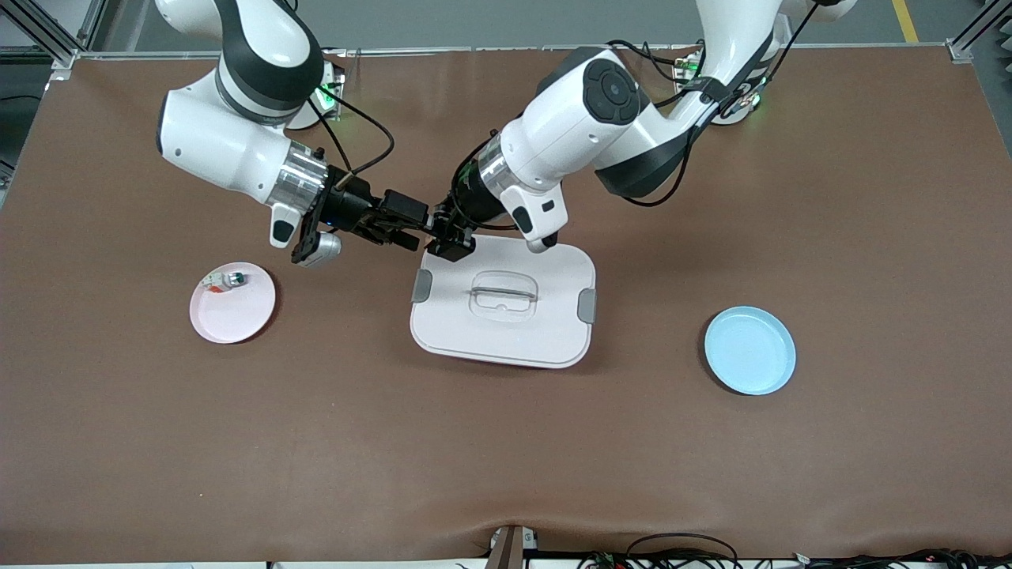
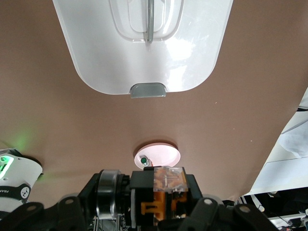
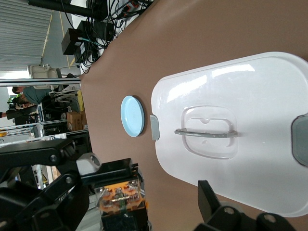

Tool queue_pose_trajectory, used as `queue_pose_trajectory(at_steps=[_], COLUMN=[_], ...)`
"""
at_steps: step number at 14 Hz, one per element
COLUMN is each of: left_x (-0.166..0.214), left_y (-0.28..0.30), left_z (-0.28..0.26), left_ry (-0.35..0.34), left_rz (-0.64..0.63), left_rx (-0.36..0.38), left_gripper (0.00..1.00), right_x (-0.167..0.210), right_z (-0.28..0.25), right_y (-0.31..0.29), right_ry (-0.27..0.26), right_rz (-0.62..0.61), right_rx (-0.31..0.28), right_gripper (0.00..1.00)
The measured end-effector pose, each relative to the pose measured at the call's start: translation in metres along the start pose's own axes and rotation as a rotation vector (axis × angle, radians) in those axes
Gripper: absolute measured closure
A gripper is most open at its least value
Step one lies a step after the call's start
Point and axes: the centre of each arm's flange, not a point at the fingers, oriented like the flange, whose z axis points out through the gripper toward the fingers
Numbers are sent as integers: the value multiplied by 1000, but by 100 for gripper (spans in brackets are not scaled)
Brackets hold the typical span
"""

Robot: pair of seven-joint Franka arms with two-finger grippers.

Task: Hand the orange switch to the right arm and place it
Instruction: 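Close the right gripper on the switch and open the left gripper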

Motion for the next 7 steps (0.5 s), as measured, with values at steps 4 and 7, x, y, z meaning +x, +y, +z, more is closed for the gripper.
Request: queue_pose_trajectory(at_steps=[4,7], left_x=[0,0], left_y=[2,2], left_z=[-3,-3], left_ry=[-3,-2], left_rz=[0,-1], left_rx=[-5,-5], left_gripper=[28,28], right_x=[2,2], right_z=[-1,-3], right_y=[-4,-11], right_ry=[3,6], right_rz=[-7,-22], right_rx=[4,11], right_gripper=[1,28])
